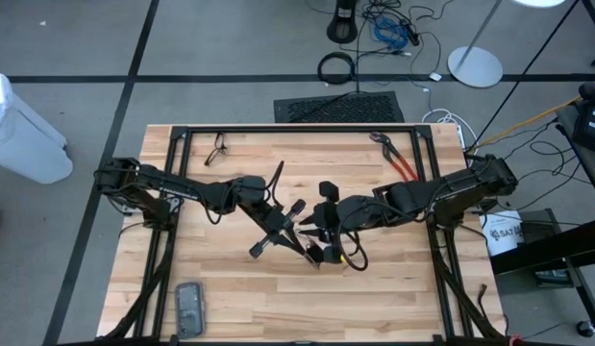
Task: Coil cords
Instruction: Coil the black wire onto the spool
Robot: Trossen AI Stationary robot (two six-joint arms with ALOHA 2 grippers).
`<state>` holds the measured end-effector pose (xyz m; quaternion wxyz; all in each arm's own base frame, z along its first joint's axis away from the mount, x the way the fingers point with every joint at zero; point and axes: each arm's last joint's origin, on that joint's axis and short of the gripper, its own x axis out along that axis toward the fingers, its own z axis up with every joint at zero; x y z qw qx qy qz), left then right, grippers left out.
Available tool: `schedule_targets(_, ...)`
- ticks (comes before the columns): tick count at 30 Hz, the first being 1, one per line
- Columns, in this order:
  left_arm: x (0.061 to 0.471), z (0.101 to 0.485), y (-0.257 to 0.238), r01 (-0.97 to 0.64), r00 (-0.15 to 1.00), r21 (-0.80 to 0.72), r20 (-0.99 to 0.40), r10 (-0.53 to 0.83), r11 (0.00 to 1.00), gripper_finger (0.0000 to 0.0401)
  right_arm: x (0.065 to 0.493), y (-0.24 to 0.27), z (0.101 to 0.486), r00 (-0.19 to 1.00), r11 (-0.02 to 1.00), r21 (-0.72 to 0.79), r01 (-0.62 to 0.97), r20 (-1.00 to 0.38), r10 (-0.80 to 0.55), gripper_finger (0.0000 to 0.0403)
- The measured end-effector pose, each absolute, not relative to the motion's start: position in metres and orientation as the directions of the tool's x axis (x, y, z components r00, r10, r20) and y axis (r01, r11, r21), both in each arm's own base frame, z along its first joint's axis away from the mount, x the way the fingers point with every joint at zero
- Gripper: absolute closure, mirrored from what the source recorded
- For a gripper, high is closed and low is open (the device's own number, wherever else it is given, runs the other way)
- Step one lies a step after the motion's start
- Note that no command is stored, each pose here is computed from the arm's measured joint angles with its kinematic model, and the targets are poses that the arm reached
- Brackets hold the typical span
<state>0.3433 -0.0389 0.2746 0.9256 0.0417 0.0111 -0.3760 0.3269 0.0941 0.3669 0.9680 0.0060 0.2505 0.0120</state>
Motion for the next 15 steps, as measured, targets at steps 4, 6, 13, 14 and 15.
schedule_targets(4,0.343,0.275,-0.039,0.697,0.717,0.073,-0.05,-0.695,0.714,0.0399,0.325,0.095,0.374,0.867,1.0,0.012,-0.023,-0.497,0.026,0.0319)
schedule_targets(6,0.343,0.275,-0.039,0.697,0.717,0.075,-0.049,-0.695,0.713,0.0399,0.325,0.097,0.379,0.877,0.999,0.013,-0.029,-0.48,0.032,0.0319)
schedule_targets(13,0.343,0.278,-0.039,0.695,0.718,0.093,-0.028,-0.696,0.713,0.0399,0.324,0.101,0.387,0.894,0.999,0.026,-0.047,-0.444,0.054,0.0318)
schedule_targets(14,0.343,0.278,-0.039,0.695,0.718,0.094,-0.027,-0.696,0.713,0.0399,0.324,0.102,0.387,0.895,0.998,0.027,-0.05,-0.442,0.057,0.0318)
schedule_targets(15,0.343,0.278,-0.039,0.694,0.718,0.095,-0.026,-0.695,0.713,0.0399,0.325,0.103,0.387,0.897,0.998,0.03,-0.051,-0.438,0.059,0.0318)
